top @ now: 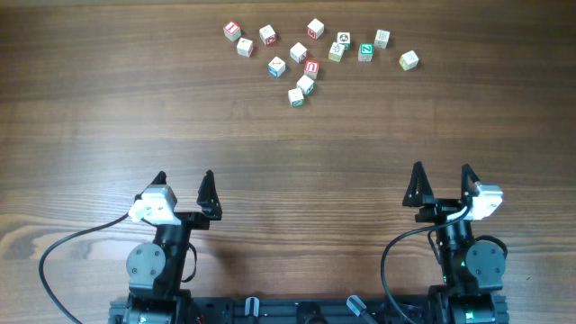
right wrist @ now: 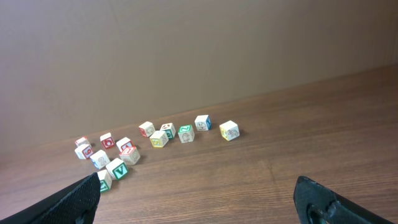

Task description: Form a tower

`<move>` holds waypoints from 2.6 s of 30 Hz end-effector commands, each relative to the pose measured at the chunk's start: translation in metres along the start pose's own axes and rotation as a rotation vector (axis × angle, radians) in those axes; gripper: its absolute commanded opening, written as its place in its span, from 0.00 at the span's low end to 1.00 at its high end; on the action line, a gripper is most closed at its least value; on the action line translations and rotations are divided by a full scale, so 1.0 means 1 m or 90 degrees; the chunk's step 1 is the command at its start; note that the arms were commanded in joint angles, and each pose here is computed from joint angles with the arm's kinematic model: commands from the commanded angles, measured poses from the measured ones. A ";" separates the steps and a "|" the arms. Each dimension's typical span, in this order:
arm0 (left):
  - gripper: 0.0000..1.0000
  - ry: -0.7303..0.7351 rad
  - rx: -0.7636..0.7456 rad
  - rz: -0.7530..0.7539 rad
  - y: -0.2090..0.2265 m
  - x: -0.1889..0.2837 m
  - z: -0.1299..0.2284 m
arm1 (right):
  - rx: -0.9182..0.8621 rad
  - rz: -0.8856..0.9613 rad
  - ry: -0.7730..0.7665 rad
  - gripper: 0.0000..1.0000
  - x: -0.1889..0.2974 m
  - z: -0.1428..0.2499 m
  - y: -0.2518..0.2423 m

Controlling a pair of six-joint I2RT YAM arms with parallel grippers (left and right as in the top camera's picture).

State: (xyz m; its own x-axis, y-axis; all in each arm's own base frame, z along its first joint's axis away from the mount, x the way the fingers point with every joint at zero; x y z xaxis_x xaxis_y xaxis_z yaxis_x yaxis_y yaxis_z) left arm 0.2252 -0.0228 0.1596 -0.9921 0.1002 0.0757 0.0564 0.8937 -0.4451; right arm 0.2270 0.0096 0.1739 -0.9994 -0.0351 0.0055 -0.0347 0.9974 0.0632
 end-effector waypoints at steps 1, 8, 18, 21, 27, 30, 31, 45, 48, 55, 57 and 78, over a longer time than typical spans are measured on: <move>1.00 0.001 -0.010 0.004 0.000 0.000 0.002 | 0.012 -0.013 -0.007 1.00 0.000 -0.002 0.003; 1.00 0.001 -0.010 0.004 0.000 0.000 0.002 | 0.012 -0.012 -0.007 1.00 0.000 -0.002 0.003; 1.00 0.001 -0.010 0.004 0.000 0.000 0.002 | 0.012 -0.012 -0.007 1.00 0.000 -0.002 0.003; 1.00 0.001 -0.010 0.004 0.000 0.000 0.002 | 0.012 -0.012 -0.007 1.00 0.000 -0.002 0.003; 1.00 0.001 -0.010 0.004 0.000 0.000 0.002 | 0.012 -0.012 -0.007 1.00 0.000 -0.002 0.003; 1.00 0.001 -0.010 0.004 0.000 0.000 0.002 | 0.012 -0.012 -0.007 1.00 0.000 -0.002 0.003; 1.00 0.001 -0.010 0.004 0.000 0.000 0.002 | 0.012 -0.012 -0.007 1.00 0.000 -0.002 0.003; 1.00 0.015 0.015 0.033 -0.008 0.001 0.003 | 0.012 -0.012 -0.007 1.00 0.000 -0.002 0.003; 1.00 0.031 0.029 0.024 -0.011 0.007 -0.005 | 0.012 -0.012 -0.007 1.00 0.000 -0.002 0.003; 1.00 0.075 0.031 0.012 -0.018 0.010 -0.012 | 0.012 -0.012 -0.007 1.00 0.000 -0.002 0.003; 1.00 0.085 0.032 0.020 -0.025 0.010 -0.021 | 0.012 -0.012 -0.007 1.00 0.000 -0.002 0.003; 1.00 0.542 0.116 -0.059 -0.073 -0.046 -0.038 | 0.012 -0.012 -0.007 1.00 0.000 -0.002 0.003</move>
State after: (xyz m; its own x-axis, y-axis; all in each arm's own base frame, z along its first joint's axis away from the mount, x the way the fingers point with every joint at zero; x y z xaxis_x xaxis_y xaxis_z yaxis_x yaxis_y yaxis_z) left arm 0.2526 -0.0760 0.2008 -0.5380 0.3902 0.7472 -0.1237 0.8403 -0.5279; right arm 0.2270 0.0096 0.1739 -0.9994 -0.0351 0.0055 -0.0347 0.9974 0.0629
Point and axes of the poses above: each gripper's point midway between its finger pads, its own x axis back along the fingers, its own y axis along the line the jaws close on, z = x × y, the point moved 2 cm from there along x, back along the fingers, and after that the axes turned 11 degrees about x, right-handed, at the moved point
